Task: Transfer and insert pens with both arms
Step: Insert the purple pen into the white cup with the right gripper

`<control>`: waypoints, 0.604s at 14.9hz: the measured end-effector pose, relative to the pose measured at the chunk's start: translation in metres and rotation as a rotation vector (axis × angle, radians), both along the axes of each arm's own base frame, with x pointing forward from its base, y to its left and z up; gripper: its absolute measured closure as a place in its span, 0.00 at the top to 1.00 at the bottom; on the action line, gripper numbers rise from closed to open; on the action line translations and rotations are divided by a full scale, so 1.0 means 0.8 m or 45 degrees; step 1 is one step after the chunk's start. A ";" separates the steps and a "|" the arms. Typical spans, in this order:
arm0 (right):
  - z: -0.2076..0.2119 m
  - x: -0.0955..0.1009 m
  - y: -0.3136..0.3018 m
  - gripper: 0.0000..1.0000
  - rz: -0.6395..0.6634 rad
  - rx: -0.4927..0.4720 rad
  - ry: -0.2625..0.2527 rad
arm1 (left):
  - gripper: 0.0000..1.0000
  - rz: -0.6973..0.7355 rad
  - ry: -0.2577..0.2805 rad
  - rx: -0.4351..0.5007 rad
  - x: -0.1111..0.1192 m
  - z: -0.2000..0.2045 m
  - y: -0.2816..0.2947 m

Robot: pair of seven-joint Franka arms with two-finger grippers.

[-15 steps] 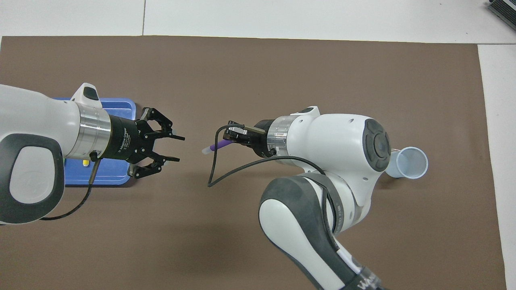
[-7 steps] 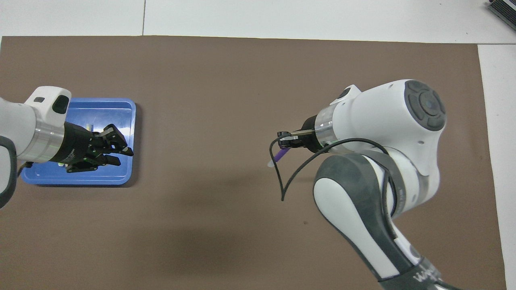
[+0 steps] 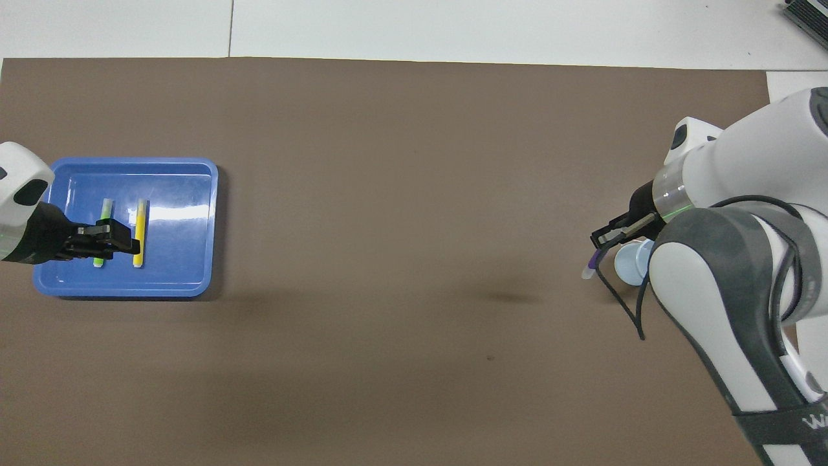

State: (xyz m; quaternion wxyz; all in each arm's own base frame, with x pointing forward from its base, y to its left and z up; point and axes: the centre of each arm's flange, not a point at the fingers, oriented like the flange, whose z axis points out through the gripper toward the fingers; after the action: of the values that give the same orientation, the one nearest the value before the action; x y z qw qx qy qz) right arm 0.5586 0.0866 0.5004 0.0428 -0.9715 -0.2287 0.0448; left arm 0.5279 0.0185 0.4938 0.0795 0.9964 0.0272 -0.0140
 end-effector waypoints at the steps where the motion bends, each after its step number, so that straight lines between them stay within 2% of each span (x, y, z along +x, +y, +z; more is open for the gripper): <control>1: -0.004 -0.001 -0.006 0.17 0.064 -0.052 -0.001 | 0.51 -0.031 -0.024 0.022 0.001 -0.011 0.010; 5: -0.014 -0.001 -0.029 0.17 0.319 -0.148 0.005 | 0.50 -0.099 -0.075 0.074 0.010 -0.055 0.038; 9: -0.018 0.008 -0.078 0.17 0.447 -0.180 -0.053 | 0.50 -0.132 -0.112 0.118 0.030 -0.087 0.050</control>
State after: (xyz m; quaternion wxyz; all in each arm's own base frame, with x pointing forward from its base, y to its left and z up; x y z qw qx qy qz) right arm 0.5649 0.0239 0.4857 -0.0390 -0.9180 -0.3919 0.0473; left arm 0.5515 0.0582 0.4239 0.0336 0.9987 -0.0274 0.0269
